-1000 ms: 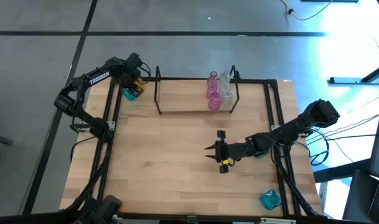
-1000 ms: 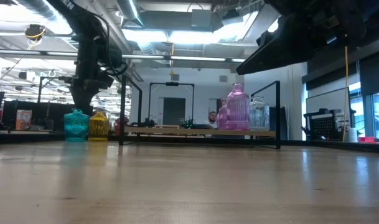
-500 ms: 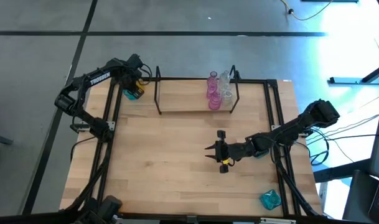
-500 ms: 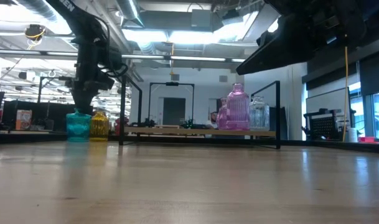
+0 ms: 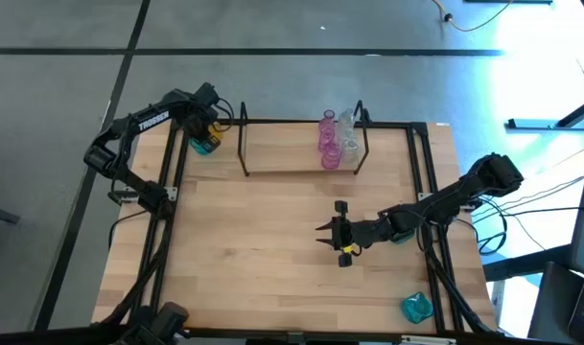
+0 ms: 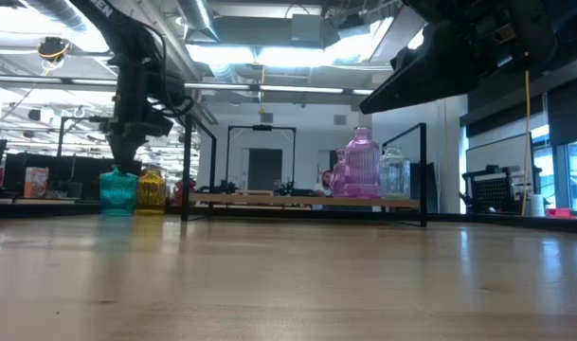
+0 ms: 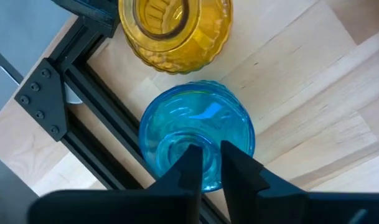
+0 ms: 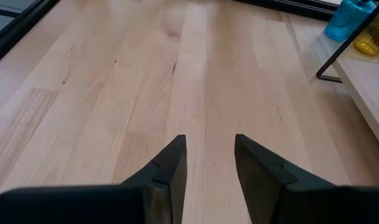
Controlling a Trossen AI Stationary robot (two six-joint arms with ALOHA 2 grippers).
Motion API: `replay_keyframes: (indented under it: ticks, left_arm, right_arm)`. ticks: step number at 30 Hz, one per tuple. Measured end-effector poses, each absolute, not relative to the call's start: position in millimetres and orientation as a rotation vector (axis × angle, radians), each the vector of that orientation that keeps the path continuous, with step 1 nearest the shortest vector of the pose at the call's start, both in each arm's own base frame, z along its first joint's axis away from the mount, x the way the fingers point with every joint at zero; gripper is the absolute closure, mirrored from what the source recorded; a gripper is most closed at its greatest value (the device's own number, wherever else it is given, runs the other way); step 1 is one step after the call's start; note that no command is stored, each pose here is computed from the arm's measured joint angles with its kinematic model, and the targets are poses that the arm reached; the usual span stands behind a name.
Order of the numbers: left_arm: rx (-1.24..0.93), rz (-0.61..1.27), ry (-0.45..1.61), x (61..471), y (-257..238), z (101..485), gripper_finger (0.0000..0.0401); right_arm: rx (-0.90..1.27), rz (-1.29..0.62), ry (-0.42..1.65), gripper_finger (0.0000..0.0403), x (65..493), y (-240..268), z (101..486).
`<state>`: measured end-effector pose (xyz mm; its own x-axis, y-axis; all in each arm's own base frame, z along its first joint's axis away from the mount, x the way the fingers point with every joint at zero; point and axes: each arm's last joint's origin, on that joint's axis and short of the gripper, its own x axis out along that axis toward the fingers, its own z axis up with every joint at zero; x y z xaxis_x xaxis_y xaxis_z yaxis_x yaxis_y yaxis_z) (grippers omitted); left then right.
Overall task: Sort vases onto shelf
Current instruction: Put the top left blue vase to the left side of the top violet vase on the shelf
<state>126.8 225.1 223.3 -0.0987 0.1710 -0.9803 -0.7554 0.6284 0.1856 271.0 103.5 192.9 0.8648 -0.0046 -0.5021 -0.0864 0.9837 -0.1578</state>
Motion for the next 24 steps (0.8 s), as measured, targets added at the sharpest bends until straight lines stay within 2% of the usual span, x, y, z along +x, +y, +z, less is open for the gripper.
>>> replay_keyframes:
  ticks: [2,10,24]
  left_arm:
    - [-0.51,0.826,1.482,127,225,223,0.038]
    - [-0.444,0.805,1.565,129,215,227,0.038]
    - [-0.301,0.838,1.467,134,191,283,0.0379]
  right_arm:
    - [-0.178,0.043,0.525,0.0283,271,104,193]
    - [-0.178,0.043,0.525,0.0283,271,104,193]
    - [-0.178,0.043,0.524,0.0283,271,104,193]
